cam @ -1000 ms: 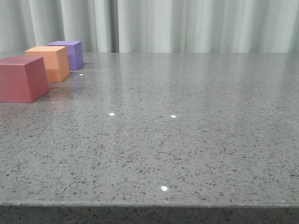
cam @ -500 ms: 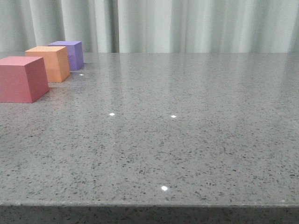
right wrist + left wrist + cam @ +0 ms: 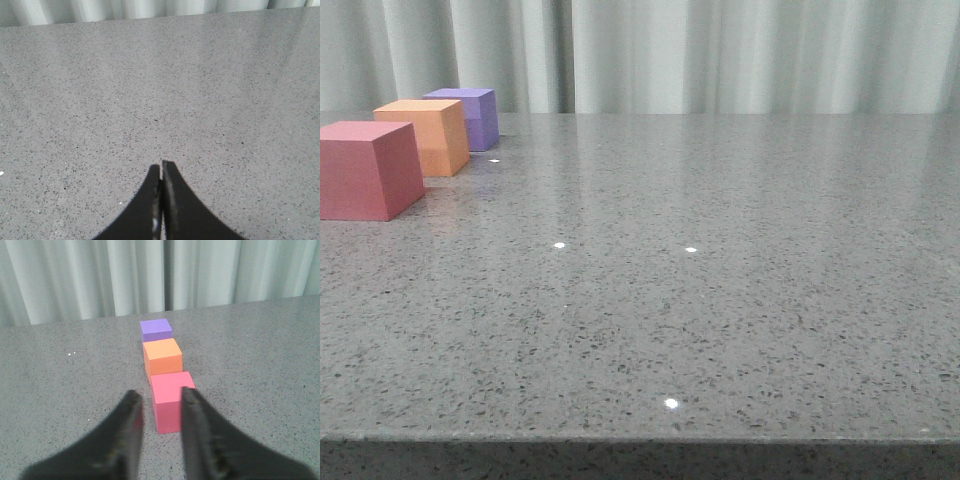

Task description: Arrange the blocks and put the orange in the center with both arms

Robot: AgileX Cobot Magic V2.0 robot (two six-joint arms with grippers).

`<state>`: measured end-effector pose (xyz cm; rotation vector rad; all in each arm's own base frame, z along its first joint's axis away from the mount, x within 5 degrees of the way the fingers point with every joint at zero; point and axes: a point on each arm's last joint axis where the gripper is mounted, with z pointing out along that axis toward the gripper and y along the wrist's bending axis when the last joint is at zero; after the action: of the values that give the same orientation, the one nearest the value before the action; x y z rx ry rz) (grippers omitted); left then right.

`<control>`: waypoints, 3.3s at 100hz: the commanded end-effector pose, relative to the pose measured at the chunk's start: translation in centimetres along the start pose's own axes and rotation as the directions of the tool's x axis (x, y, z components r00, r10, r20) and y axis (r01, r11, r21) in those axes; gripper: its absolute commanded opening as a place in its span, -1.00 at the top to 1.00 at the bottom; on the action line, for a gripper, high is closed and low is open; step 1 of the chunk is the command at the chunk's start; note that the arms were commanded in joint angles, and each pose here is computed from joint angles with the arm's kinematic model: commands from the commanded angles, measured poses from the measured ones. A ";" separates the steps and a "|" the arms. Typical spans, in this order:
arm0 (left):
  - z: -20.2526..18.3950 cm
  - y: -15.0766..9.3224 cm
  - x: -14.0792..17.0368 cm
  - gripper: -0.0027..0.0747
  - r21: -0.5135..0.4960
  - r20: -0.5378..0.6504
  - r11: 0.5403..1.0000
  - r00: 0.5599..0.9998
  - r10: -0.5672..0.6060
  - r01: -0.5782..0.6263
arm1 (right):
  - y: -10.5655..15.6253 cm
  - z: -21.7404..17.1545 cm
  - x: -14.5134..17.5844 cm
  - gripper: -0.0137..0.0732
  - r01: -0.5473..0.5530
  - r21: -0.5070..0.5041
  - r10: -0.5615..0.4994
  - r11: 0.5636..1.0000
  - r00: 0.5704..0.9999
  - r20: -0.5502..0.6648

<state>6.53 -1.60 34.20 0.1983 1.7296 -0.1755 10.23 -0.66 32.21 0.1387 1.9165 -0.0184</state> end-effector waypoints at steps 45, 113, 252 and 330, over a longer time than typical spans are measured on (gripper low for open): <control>-0.2 0.0 -1.4 0.98 -0.002 0.100 1.000 0.995 -0.004 0.004 | 0.1 -0.4 -1.4 0.84 0.026 -0.009 -0.025 1.000 0.995 0.095; -0.5 0.2 -1.2 0.98 -0.027 0.162 0.999 0.986 0.041 -0.037 | 0.1 -0.4 -1.4 0.84 0.026 -0.009 -0.025 1.000 0.995 0.095; 0.9 1.0 13.6 0.98 -0.171 0.312 0.985 0.949 0.047 0.007 | 0.1 -0.4 -1.4 0.84 0.026 -0.009 -0.025 1.000 0.995 0.094; 0.9 1.0 13.6 0.98 -0.171 0.312 0.985 0.949 0.047 0.007 | 0.1 -0.4 -1.4 0.84 0.026 -0.009 -0.025 1.000 0.995 0.095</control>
<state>5.57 -0.35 21.28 0.0718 1.4788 -0.0243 10.22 -0.66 32.20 0.1390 1.9177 -0.0187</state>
